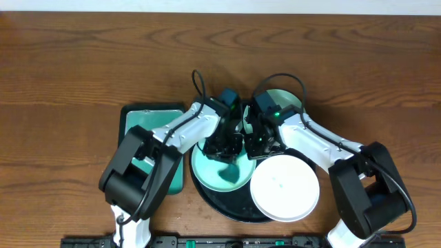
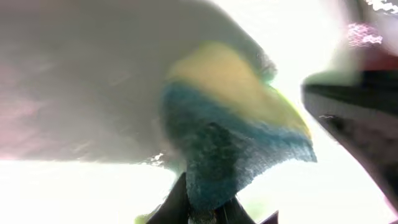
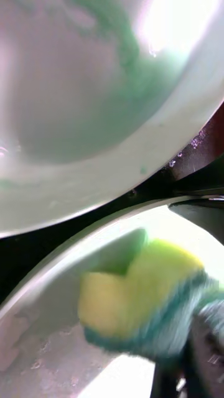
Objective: Clean dirty plates on tray and stack at the side
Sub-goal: 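Scrub the pale green plate with the sponge while the right gripper holds it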
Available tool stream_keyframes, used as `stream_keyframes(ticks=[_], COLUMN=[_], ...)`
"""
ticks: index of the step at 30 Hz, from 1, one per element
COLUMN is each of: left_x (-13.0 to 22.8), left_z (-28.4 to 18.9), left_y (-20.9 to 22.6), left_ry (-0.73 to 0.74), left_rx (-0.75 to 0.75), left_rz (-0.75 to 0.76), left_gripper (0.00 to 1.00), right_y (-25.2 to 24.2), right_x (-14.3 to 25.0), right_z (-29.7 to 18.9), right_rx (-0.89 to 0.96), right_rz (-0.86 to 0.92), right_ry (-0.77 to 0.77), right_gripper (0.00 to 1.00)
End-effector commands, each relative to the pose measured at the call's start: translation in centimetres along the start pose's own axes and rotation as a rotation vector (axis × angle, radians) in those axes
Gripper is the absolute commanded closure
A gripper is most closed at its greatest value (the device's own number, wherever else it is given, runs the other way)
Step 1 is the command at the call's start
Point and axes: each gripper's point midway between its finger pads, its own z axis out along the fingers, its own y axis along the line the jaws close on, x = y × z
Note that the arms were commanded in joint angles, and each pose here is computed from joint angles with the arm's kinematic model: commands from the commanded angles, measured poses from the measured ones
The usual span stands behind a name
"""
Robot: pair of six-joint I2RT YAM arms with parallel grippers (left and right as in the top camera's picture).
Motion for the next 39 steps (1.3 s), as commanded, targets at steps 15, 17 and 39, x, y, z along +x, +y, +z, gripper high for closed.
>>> stream_keyframes(ticks=[15,17,39], left_x=[-0.6,-0.9,-2.6], left_z=[-3.8,-4.5,-0.4], left_y=[14.8,14.8,-4.4], left_ry=[-0.164,-0.177,-0.038], left_rx=[-0.829,-0.854,0.124], left_rz=[-0.22,-0.215,0.266], left_gripper=[0.93,0.93,0.93], right_y=[-0.9,-0.9,-0.9], right_x=[1.2,1.2,1.4], right_z=[0.7,0.7,0.7], right_rx=[0.043,0.043,0.046], right_rz=[-0.006,-0.006,-0.005], right_ry=[0.042,0.042,0.051], right_gripper=[0.99,0.99,0.99])
